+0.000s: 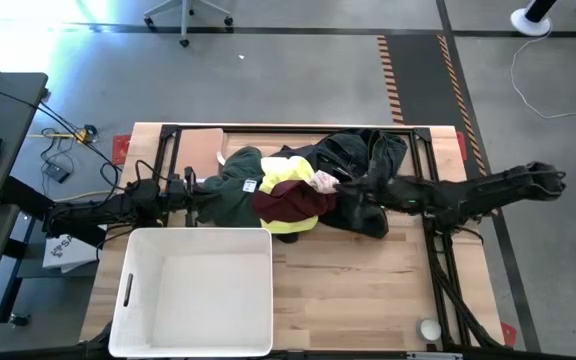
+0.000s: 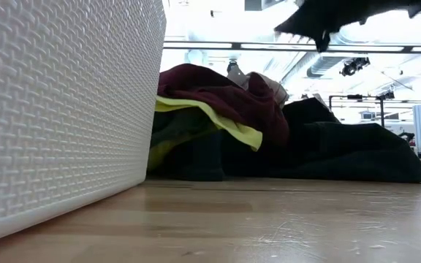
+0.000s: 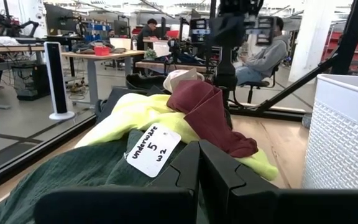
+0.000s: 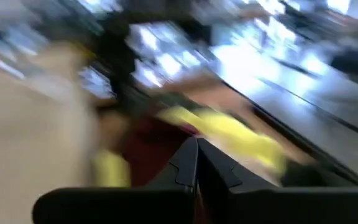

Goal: Sort clothes
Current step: Put the pink striped sock into the white bin

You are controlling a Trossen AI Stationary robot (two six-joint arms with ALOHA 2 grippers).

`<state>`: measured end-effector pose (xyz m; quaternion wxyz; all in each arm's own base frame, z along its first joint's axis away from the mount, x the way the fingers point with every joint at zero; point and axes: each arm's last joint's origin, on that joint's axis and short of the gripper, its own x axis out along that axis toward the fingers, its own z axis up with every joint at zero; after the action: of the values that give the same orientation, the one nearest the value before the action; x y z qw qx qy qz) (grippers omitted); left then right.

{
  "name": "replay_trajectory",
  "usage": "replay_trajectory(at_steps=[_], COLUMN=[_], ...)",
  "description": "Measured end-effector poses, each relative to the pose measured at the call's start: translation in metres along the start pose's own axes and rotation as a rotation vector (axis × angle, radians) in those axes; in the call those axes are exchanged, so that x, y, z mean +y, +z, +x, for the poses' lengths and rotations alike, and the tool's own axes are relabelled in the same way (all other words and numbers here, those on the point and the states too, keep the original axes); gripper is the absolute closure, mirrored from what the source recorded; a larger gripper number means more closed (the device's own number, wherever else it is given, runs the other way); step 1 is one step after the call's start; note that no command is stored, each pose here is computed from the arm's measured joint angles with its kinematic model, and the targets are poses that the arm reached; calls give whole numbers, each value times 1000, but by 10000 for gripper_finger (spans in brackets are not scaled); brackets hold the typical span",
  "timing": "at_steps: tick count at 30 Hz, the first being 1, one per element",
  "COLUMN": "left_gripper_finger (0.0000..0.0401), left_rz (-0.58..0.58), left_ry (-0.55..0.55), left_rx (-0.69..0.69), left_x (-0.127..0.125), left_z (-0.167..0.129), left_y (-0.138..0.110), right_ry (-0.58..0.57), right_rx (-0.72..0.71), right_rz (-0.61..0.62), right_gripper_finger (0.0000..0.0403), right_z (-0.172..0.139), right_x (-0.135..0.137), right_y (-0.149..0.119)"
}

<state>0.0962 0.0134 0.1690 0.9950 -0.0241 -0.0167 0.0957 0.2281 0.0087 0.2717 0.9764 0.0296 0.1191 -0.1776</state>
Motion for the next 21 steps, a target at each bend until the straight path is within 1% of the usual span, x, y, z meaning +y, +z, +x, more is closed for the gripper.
replay_trajectory(at_steps=[3,7,10,13,15,17,21], left_gripper_finger=[396,396,396,396,396,396,396], left_rz=[0,-1,-4,-43,-74,-89,-90], left_ry=[29,39,38,38,38,37,37], left_rx=[-6,-9,-9,-10,-10,-10,-10], left_x=[1,1,1,1,1,1,1], left_z=[0,0,0,0,0,0,0], left_y=[0,1,1,1,1,1,1], right_ry=[-56,-76,-62,-8,3,-10,-25], right_rx=[145,361,437,501,545,595,692], right_rz=[-65,-140,-175,-208,-232,-246,-260], right_gripper_finger=[361,287,233,197,186,184,197], right_z=[10,25,41,60,72,81,97], right_x=[-3,-8,-12,-16,-19,-22,-25], right_y=[19,33,40,34,24,15,-5])
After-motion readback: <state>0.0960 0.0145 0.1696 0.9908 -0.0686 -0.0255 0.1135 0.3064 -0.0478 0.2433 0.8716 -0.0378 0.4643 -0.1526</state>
